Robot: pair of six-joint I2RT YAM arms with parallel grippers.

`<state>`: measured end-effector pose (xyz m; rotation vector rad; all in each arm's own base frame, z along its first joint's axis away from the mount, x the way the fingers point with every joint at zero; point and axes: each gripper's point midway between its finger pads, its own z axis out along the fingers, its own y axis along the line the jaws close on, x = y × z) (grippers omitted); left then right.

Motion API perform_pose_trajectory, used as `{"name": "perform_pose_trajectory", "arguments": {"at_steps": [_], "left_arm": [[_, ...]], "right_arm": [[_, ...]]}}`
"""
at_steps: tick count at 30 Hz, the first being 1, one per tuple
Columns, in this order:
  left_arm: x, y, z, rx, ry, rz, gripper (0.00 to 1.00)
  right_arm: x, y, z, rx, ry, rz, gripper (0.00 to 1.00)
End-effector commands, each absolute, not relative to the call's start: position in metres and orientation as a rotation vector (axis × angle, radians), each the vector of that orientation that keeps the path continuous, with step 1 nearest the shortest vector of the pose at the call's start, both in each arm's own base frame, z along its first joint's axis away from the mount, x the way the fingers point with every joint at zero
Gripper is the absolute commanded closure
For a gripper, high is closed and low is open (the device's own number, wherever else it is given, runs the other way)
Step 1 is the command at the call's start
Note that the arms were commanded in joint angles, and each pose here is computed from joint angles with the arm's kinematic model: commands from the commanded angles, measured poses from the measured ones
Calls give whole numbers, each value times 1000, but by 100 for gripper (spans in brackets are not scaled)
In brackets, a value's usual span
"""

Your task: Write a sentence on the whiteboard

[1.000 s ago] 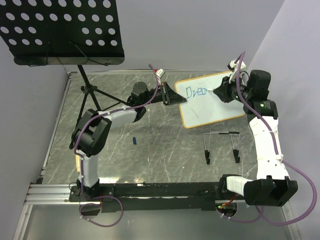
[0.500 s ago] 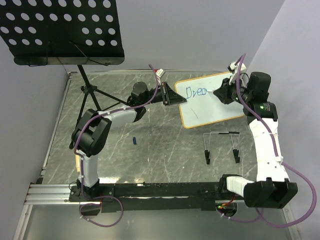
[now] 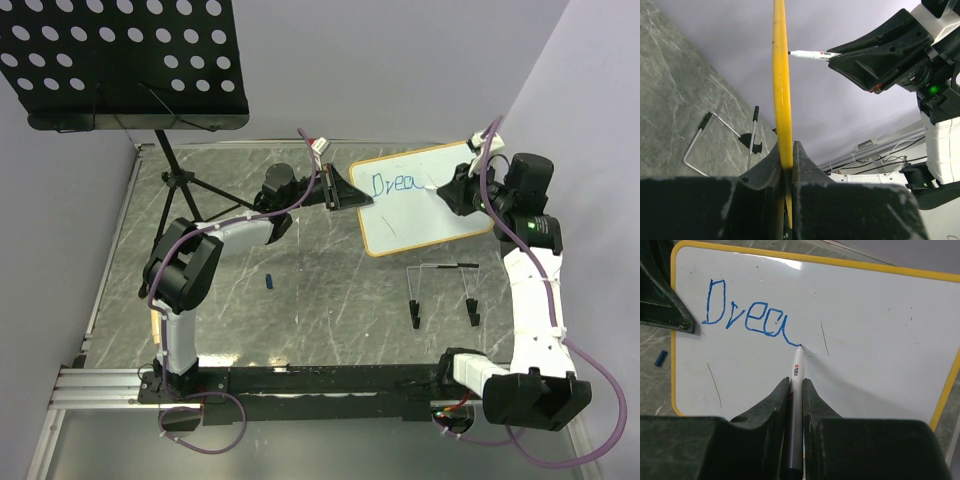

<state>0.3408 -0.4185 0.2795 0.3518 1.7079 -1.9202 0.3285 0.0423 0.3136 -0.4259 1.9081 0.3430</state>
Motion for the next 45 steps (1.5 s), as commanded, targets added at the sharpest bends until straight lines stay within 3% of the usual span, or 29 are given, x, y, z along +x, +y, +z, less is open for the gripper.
{"name": "perform_pose_trajectory", "arguments": {"at_steps": [1,6,45], "left_arm": [[326,-411,345,480,1437,-1934,99],[324,-410,344,491,1443,-1934,99],[308,-398,353,497,1431,-1915,99]], "right_arm": [[327,50,356,-454,1795,381,100],[316,63,378,-491,1717,438,100],[310,60,370,-491,1718,440,100]]}}
